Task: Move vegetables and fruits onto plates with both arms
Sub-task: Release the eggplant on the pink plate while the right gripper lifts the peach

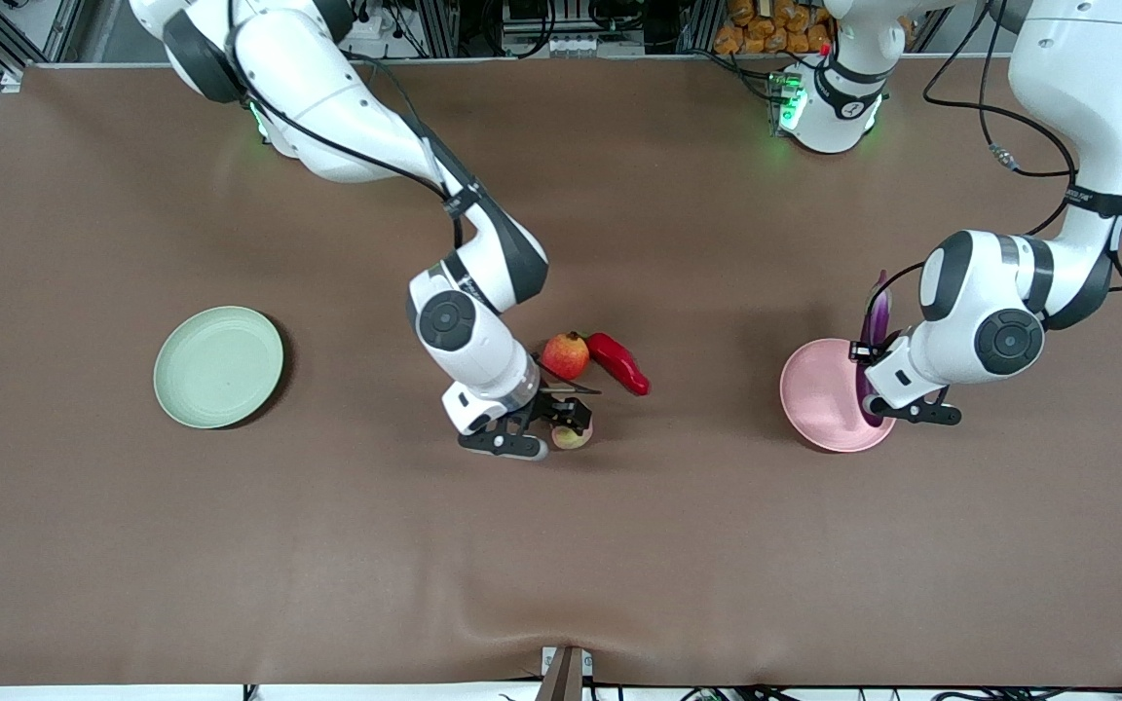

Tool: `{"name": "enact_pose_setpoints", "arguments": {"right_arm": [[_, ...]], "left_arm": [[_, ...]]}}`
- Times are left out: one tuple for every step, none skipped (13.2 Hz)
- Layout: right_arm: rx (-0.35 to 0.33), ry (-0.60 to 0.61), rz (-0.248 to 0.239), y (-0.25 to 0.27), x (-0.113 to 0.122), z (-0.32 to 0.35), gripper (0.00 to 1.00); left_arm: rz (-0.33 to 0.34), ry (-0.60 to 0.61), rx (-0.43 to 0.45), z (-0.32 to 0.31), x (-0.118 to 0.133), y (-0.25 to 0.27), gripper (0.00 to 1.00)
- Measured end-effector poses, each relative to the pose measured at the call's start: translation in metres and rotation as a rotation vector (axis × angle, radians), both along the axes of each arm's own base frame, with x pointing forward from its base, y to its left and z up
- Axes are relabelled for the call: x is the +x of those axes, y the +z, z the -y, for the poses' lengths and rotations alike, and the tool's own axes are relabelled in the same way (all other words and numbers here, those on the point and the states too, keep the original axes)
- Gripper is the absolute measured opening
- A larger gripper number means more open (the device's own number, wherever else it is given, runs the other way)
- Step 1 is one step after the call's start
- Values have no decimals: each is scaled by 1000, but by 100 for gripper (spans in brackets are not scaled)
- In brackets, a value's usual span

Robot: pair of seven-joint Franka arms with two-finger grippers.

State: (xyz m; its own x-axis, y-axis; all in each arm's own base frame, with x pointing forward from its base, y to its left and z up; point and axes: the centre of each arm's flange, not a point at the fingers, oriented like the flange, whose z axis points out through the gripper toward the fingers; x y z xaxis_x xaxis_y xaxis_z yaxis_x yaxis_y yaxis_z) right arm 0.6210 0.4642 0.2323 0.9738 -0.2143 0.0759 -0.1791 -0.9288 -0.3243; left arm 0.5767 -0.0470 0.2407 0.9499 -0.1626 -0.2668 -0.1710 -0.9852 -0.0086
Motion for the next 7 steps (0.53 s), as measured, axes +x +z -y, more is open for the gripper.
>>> {"name": "enact_pose_setpoints", "arguments": {"right_arm": [[-1,3,3,-5,1,-4,100],[-4,5,8,-9,2,-6,100],[-5,6,12,-11,3,-8,100],[-6,7,14,-12,3,-9,100],[-7,9,14,-12,3,-10,100],[-9,11,12,-13,1,-11,100],[-12,14,9,-16,0,-12,100]], "left_arm": [[-4,-8,-4,0,0,-3,34],[-4,-14,-9,-1,0,-7,34],[0,-18,-15,-3,0,-10,34],[6,-19,-20,-5,1,-14,34],[13,-19,-26,-6,2,-19,34],[20,-19,-30,-6,3,-23,34],[25,-19,-33,-5,4,-25,34]]}}
